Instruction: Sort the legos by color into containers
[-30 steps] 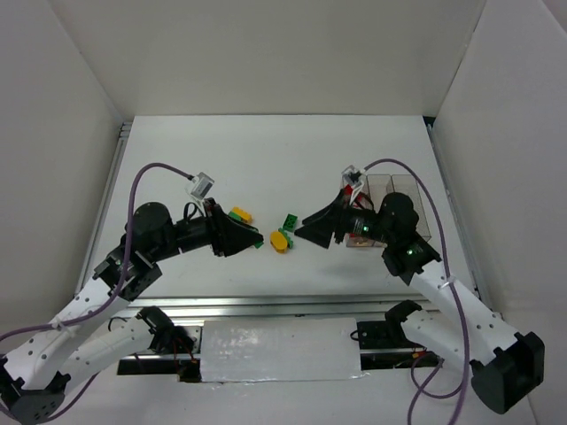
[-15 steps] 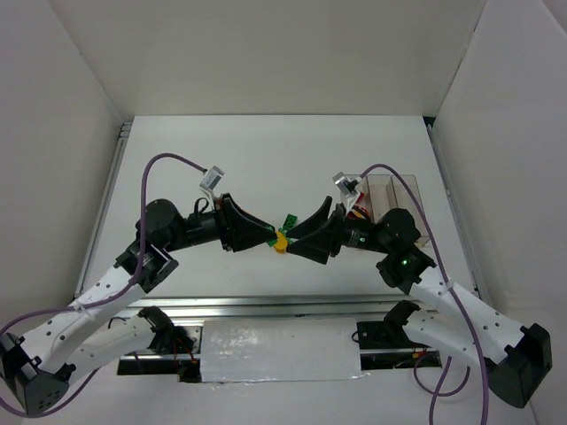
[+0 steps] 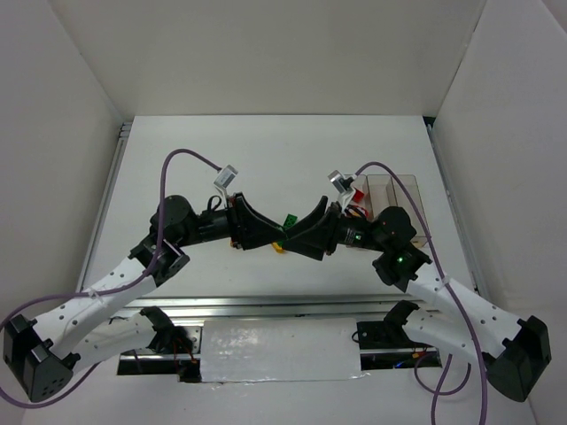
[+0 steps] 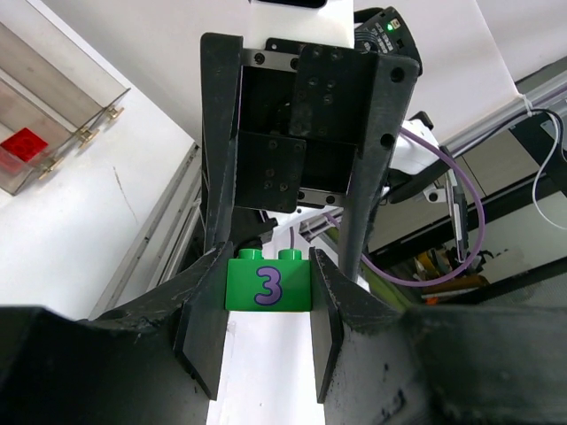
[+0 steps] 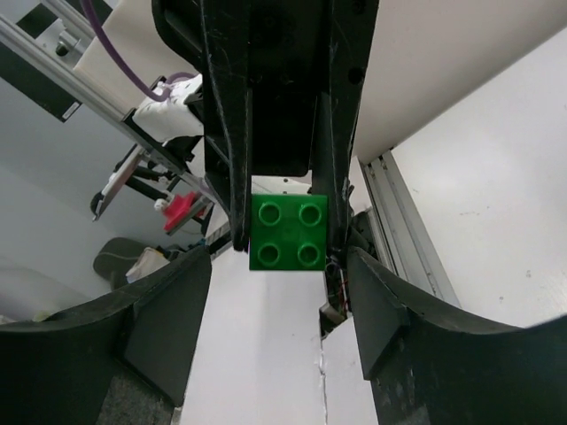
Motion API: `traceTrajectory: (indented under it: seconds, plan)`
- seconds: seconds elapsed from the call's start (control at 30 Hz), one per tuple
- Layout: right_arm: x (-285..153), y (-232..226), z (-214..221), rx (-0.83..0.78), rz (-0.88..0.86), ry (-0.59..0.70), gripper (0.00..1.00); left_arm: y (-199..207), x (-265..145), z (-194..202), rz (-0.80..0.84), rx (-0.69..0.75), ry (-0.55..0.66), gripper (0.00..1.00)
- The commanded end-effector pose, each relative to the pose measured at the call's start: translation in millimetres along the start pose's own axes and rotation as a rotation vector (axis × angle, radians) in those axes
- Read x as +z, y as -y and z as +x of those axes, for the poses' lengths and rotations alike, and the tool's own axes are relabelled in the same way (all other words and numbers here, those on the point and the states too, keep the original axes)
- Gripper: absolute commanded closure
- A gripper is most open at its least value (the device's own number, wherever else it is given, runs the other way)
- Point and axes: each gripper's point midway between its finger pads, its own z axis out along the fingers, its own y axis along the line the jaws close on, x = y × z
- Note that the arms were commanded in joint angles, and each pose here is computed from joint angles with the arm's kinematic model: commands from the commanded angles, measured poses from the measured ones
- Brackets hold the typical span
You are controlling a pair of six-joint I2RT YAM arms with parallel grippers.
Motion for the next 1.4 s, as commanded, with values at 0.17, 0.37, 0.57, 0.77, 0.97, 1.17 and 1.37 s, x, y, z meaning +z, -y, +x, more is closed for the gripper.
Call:
traceTrajectory:
  seconds: [0.17,0.37,0.57,0.77,0.97,1.17,1.37]
  plan:
    - [7,-22,-14,-0.039,-0.089,0.035,0.45,32,8,-14,0.112,0.056,0.028,1.0]
    - [5,-23,-12,-0.046,-0.101,0.036,0.46,34,8,-16,0.109,0.063,0.036,1.0]
    - [4,-23,-9,-0.052,-0.106,0.029,0.34,34,9,-18,0.105,0.069,0.039,1.0]
    - [5,-22,-9,-0.055,-0.102,0.024,0.33,36,8,-18,0.105,0.077,0.038,1.0]
    - [6,-19,-3,-0.045,-0.106,0.011,0.32,39,7,-23,0.092,0.098,0.049,1.0]
    - [5,-18,-3,-0.044,-0.104,0.01,0.4,39,6,-23,0.091,0.105,0.046,1.0]
    - [7,-23,-8,-0.047,-0.111,0.015,0.4,35,6,-18,0.089,0.104,0.035,1.0]
